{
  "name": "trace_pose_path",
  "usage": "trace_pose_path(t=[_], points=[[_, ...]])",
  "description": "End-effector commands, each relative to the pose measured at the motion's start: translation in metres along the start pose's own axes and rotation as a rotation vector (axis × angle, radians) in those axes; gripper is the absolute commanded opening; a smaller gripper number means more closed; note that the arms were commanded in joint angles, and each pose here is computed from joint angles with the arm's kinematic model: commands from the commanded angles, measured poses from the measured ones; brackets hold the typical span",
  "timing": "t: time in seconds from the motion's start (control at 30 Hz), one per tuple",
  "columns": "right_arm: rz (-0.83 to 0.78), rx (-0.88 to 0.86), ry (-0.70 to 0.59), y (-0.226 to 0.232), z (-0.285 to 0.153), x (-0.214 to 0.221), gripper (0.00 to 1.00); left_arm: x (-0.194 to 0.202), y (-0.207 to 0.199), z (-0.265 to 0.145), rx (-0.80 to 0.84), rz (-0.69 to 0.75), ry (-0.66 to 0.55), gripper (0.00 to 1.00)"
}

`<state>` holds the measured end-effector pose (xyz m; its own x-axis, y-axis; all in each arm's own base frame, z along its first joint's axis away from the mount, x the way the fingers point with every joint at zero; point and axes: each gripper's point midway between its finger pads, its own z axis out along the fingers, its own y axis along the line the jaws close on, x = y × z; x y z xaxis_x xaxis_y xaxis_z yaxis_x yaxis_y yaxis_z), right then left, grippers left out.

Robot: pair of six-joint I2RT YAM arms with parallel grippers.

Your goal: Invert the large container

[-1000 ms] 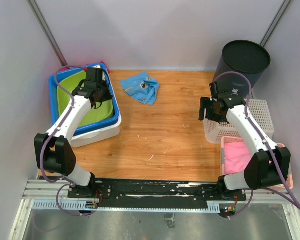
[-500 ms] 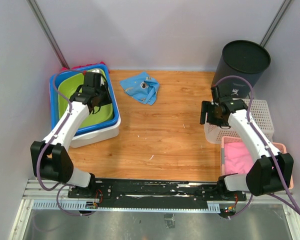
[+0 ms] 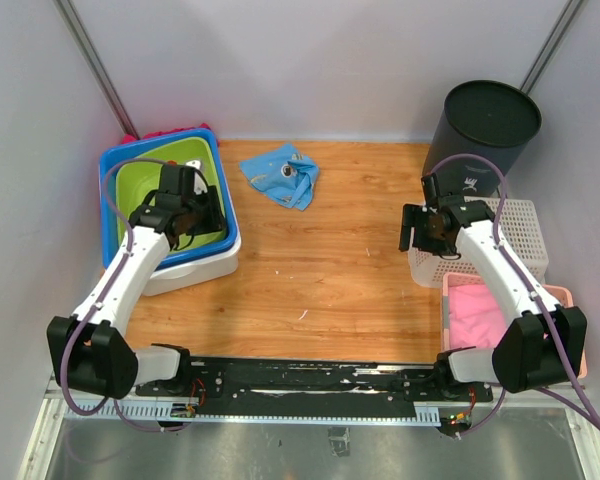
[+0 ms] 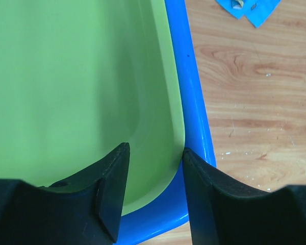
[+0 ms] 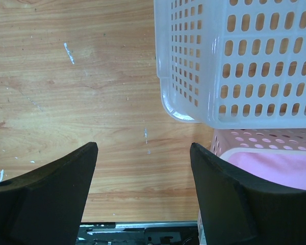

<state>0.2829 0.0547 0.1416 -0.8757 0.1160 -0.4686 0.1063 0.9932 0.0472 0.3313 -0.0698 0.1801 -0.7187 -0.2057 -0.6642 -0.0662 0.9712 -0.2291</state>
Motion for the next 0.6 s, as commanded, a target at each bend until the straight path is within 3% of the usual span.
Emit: trace_pose_path(t=[0.0, 0.23, 0.4, 0.57], points=[[0.008, -0.009, 0.023, 0.002, 0.0, 0.01, 0.75, 0.017, -0.004, 0.003, 0.047, 0.038, 0.061, 0.5], [0.012, -0.012, 0.022, 0.002, -0.001, 0.011, 0.75, 0.021, 0.0, 0.017, -0.022, 0.081, 0.085, 0.44], [0.01, -0.01, 0.015, 0.001, -0.003, 0.01, 0.75, -0.002, -0.01, 0.001, -0.016, 0.098, 0.033, 0.23], [0.012, -0.016, -0.002, 0.002, -0.008, 0.006, 0.75, -0.052, -0.027, -0.049, 0.02, 0.107, -0.088, 0.07]])
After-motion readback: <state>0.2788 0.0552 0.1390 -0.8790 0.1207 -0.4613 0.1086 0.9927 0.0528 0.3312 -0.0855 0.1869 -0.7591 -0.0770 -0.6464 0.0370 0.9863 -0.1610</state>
